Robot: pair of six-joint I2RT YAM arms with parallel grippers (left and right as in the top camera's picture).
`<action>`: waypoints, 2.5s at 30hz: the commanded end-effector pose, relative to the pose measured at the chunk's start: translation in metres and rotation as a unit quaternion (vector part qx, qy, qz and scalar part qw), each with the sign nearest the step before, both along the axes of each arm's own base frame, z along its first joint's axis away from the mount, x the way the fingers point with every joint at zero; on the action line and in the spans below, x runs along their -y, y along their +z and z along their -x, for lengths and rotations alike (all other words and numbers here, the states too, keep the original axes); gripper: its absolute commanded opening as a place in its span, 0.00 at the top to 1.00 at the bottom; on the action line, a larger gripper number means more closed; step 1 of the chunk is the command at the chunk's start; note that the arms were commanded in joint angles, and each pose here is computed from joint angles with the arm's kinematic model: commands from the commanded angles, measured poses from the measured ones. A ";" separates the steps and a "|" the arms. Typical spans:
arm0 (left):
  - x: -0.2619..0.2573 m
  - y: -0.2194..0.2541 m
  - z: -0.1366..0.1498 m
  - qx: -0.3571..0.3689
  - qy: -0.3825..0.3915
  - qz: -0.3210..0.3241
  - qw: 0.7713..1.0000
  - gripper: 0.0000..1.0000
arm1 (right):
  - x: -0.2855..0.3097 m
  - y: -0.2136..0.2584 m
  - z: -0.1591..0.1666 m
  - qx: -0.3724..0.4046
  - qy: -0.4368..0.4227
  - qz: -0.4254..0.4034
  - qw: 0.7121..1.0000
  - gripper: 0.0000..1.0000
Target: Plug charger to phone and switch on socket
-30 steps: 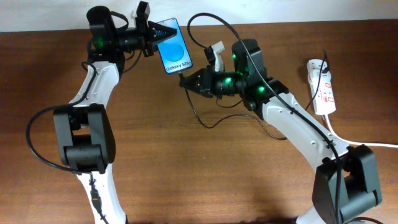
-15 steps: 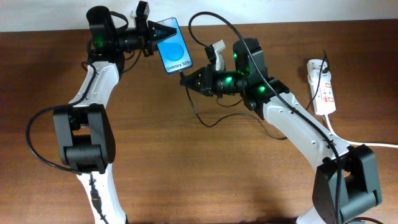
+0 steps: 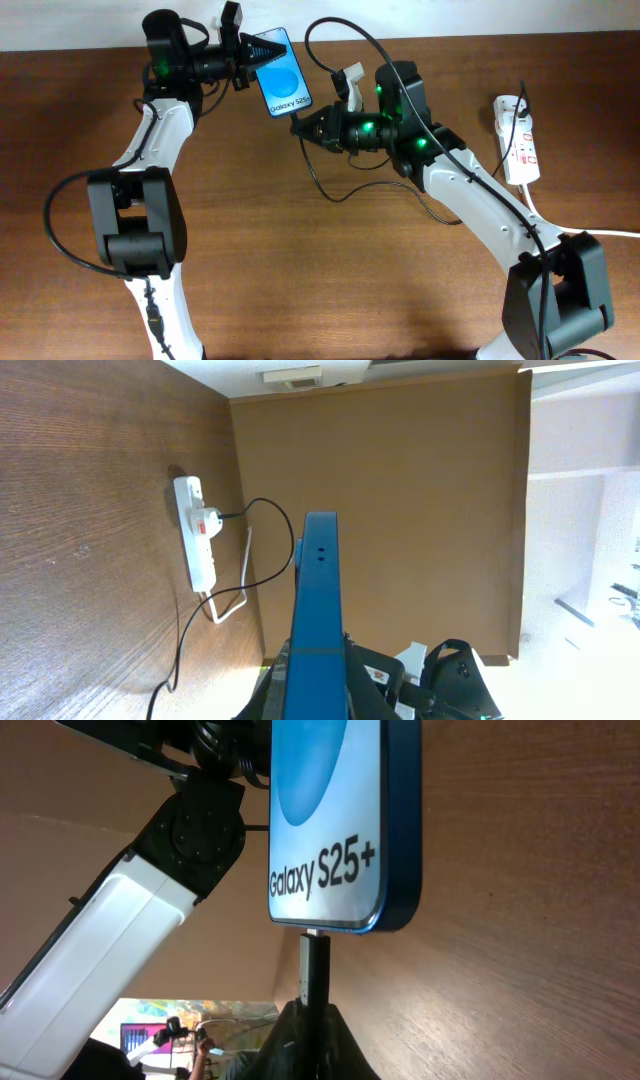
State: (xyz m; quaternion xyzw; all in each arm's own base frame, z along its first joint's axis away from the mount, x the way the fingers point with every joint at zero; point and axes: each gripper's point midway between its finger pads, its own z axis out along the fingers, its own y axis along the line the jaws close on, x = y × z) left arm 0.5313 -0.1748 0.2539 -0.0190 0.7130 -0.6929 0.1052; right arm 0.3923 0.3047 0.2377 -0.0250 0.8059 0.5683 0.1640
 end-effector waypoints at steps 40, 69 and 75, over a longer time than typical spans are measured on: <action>0.011 -0.213 0.061 -0.033 -0.037 -0.342 0.938 1.00 | 0.184 -0.054 -0.008 -0.016 -0.168 0.278 0.945 0.69; 0.012 -0.253 0.076 -0.064 -0.045 -0.442 0.894 0.73 | 0.184 -0.054 -0.007 -0.016 -0.168 0.278 0.946 0.69; 0.010 -0.254 0.076 -0.068 -0.042 -0.446 0.891 0.70 | 0.184 -0.053 -0.008 -0.015 -0.169 0.278 0.946 0.69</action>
